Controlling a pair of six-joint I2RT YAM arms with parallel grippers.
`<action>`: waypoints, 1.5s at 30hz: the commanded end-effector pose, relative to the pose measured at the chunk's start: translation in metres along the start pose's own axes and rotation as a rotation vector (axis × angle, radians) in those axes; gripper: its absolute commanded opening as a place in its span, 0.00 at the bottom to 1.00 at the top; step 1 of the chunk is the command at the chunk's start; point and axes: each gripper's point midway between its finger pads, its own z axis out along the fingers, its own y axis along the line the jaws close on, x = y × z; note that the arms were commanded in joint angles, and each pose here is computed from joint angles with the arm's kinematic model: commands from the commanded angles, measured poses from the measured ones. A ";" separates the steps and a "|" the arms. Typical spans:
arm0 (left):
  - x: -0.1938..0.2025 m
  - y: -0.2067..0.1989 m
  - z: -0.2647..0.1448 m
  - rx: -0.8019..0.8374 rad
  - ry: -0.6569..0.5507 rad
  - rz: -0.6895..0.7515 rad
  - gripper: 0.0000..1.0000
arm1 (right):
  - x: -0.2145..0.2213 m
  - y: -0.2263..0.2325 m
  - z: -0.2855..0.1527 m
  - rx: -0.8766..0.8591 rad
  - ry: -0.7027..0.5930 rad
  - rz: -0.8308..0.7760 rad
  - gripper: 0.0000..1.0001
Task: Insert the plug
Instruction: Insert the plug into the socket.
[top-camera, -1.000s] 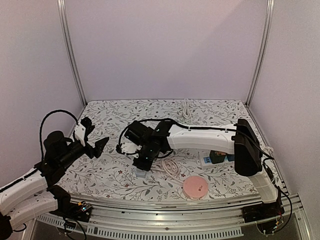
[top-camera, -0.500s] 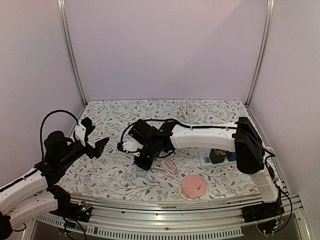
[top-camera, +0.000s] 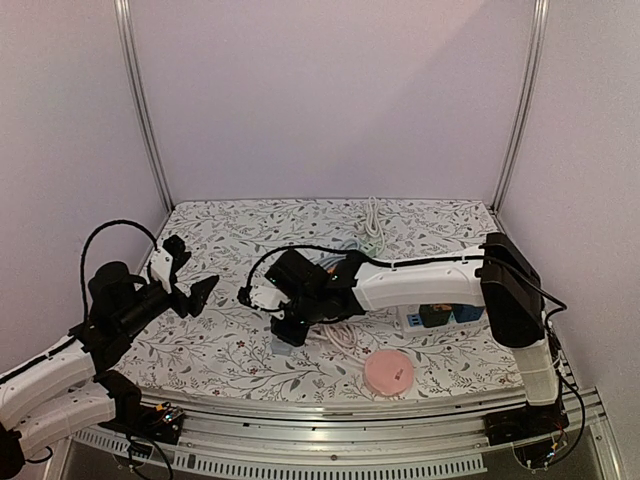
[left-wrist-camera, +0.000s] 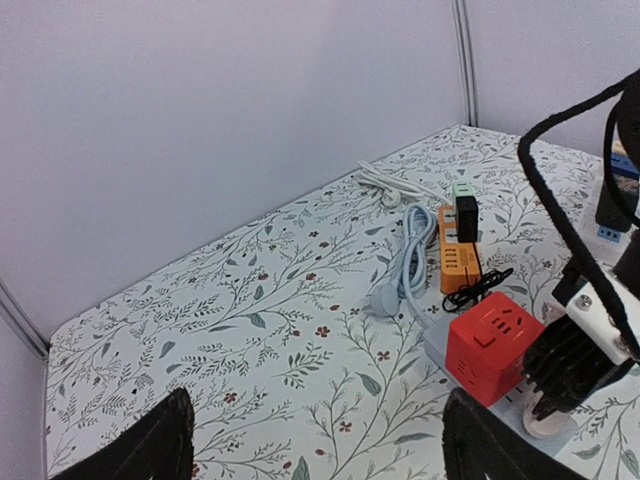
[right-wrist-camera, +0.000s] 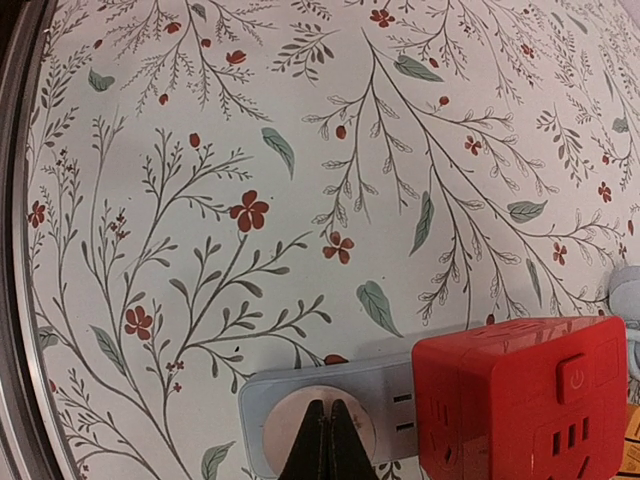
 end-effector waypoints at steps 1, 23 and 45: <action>0.002 0.002 -0.001 0.003 0.017 0.017 0.84 | 0.204 0.024 0.041 -0.056 0.640 -0.020 0.00; 0.048 -0.101 -0.027 0.660 0.143 0.231 0.69 | 0.027 0.001 -0.039 -0.089 0.166 0.041 0.19; 0.083 -0.171 0.010 0.959 0.193 0.686 0.41 | 0.041 0.001 -0.038 -0.070 -0.002 0.095 0.36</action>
